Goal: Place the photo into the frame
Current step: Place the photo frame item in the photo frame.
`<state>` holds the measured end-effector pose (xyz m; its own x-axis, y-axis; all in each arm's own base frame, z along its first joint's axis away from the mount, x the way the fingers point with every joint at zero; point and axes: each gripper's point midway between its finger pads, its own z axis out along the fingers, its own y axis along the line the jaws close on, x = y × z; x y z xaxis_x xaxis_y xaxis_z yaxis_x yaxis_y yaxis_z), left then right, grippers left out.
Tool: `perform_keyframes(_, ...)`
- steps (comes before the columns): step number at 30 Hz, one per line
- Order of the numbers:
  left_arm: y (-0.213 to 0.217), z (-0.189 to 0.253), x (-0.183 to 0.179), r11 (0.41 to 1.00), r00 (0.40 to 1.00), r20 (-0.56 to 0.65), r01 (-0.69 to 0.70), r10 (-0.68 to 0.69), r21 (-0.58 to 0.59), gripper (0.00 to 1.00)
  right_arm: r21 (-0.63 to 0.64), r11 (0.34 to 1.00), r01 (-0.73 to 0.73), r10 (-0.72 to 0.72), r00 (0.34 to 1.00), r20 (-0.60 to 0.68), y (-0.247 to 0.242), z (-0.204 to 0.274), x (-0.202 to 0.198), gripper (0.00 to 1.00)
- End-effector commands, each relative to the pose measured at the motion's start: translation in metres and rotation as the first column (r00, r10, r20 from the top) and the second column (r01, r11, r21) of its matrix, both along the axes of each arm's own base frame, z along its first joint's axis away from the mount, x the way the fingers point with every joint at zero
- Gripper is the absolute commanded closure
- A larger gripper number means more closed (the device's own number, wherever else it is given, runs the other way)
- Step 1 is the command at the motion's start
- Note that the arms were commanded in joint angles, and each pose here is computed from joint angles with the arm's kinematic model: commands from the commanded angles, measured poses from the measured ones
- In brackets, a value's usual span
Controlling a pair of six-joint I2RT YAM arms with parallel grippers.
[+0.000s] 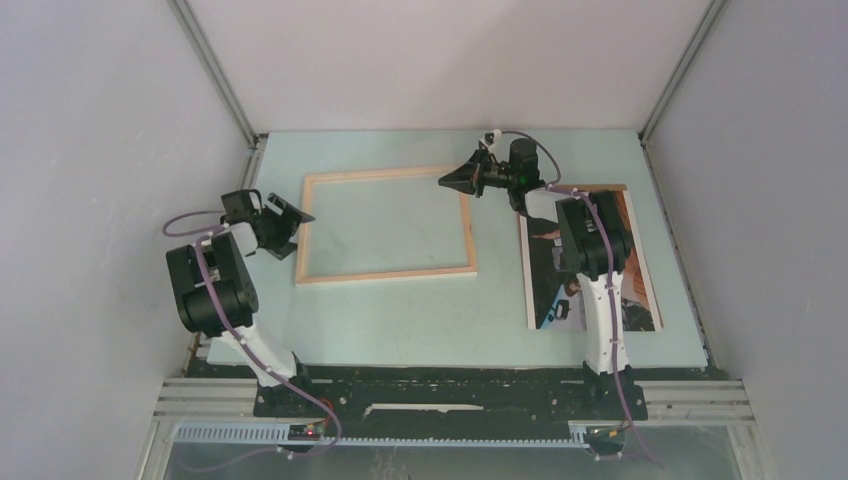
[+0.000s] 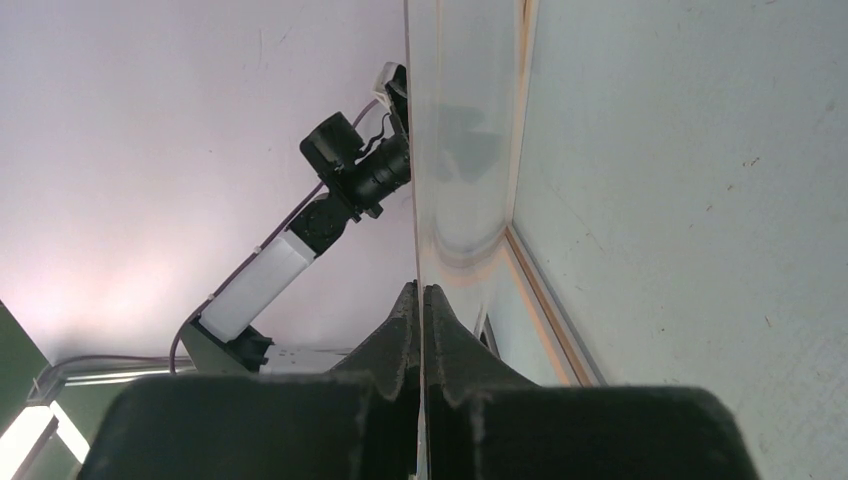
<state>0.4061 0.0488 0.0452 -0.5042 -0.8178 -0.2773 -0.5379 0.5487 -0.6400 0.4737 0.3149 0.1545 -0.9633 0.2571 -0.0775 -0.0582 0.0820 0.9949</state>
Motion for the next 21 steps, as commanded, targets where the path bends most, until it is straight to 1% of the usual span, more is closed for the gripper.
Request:
perform_keyframes(1,-0.016,0.016,0.003,0.998,0.998,0.056,0.038,-0.035,-0.048,0.13,0.018,1.0,-0.022,0.021,0.998,0.054,0.005,0.022,-0.006,1.0)
perform_keyframes(6,-0.022,0.017,0.001,0.997,0.997,0.062,0.052,-0.049,-0.056,0.13,-0.002,1.0,-0.004,0.004,0.999,0.031,0.006,0.006,-0.005,1.0)
perform_keyframes(8,-0.023,0.018,0.001,0.997,0.997,0.064,0.054,-0.051,-0.055,0.13,0.01,1.0,0.0,0.0,1.0,0.013,0.006,0.002,-0.005,1.0)
perform_keyframes(13,-0.023,0.019,0.001,0.997,0.996,0.066,0.055,-0.051,-0.057,0.13,0.038,0.999,0.026,-0.025,0.999,-0.029,0.001,0.006,-0.001,1.0)
perform_keyframes(21,-0.024,0.02,0.001,0.997,0.996,0.072,0.06,-0.056,-0.053,0.13,0.049,0.998,0.038,-0.036,0.998,-0.047,0.0,0.019,0.001,1.0)
